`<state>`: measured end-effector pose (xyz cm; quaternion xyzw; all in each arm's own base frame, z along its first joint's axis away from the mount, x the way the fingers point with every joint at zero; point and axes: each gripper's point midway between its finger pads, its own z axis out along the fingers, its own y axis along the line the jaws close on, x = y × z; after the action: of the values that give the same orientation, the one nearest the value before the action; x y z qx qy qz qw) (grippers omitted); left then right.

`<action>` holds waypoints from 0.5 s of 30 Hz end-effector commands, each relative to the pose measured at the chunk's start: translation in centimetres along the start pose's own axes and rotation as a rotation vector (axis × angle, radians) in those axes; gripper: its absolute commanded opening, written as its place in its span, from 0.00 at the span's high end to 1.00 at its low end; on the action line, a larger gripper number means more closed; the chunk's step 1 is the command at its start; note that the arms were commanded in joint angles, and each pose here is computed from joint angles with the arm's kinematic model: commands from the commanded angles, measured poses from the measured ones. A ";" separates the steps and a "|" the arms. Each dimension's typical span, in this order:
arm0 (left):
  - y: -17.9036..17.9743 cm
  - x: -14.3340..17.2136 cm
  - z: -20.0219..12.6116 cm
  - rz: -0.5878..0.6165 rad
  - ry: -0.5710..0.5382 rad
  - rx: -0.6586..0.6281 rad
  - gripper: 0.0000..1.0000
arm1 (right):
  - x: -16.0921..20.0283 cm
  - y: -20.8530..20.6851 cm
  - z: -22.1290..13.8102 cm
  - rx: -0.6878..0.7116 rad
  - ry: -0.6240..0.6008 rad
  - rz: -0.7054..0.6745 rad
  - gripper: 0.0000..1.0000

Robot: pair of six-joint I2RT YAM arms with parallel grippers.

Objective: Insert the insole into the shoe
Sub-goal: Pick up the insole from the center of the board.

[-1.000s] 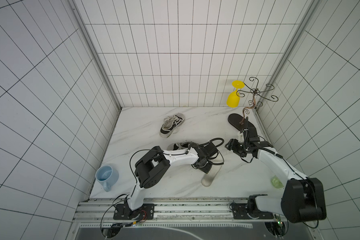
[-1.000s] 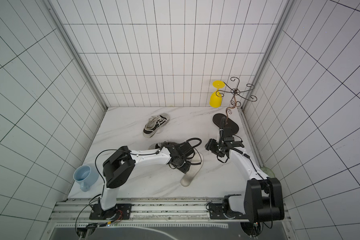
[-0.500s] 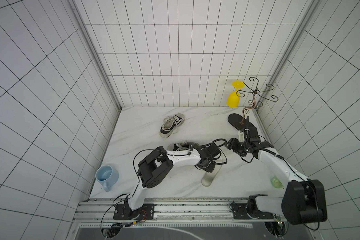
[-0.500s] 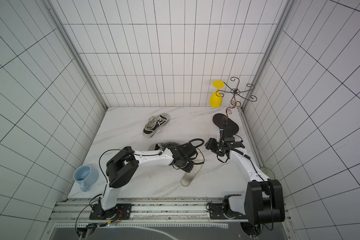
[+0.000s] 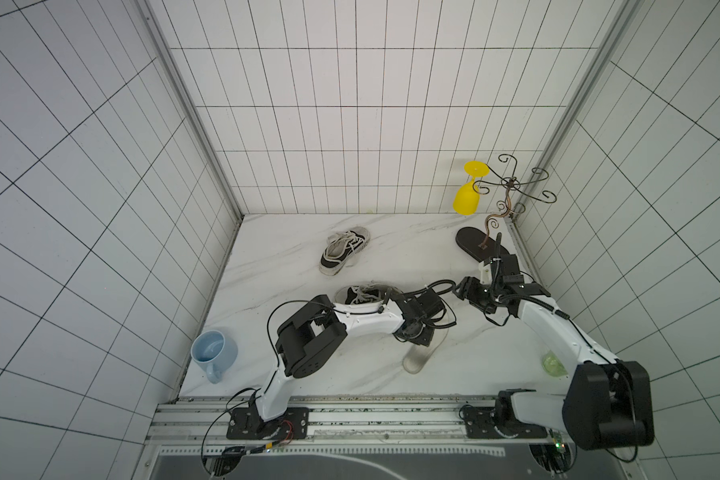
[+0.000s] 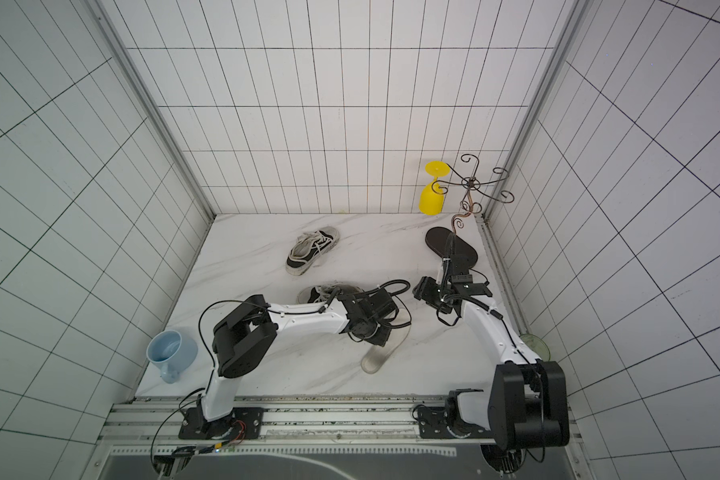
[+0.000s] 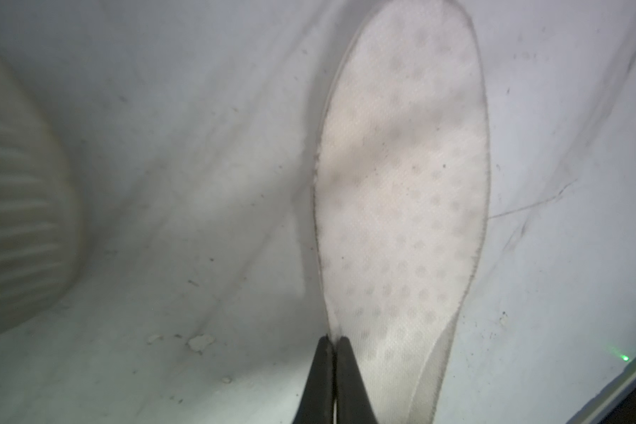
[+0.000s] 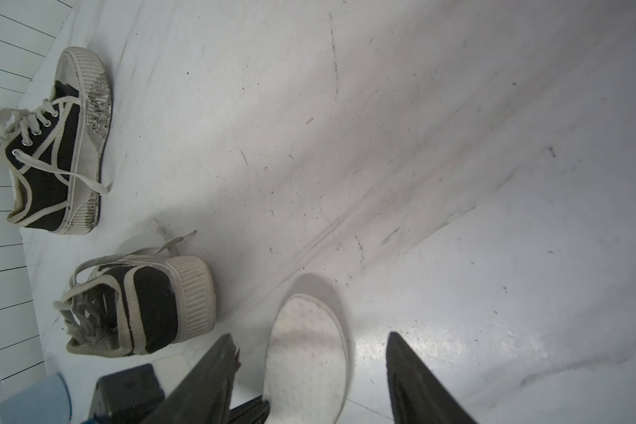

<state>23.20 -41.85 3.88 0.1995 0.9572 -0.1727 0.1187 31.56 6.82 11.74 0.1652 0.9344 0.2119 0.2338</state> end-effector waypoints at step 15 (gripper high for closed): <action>0.0 -10.7 -11.3 -0.269 -0.361 0.162 1.00 | 5.3 10.2 0.5 -0.486 0.171 -0.064 0.53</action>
<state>29.80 -40.80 14.78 0.0663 0.9350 -0.2657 0.2255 29.94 15.85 14.22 0.0702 0.8937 0.3950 0.2006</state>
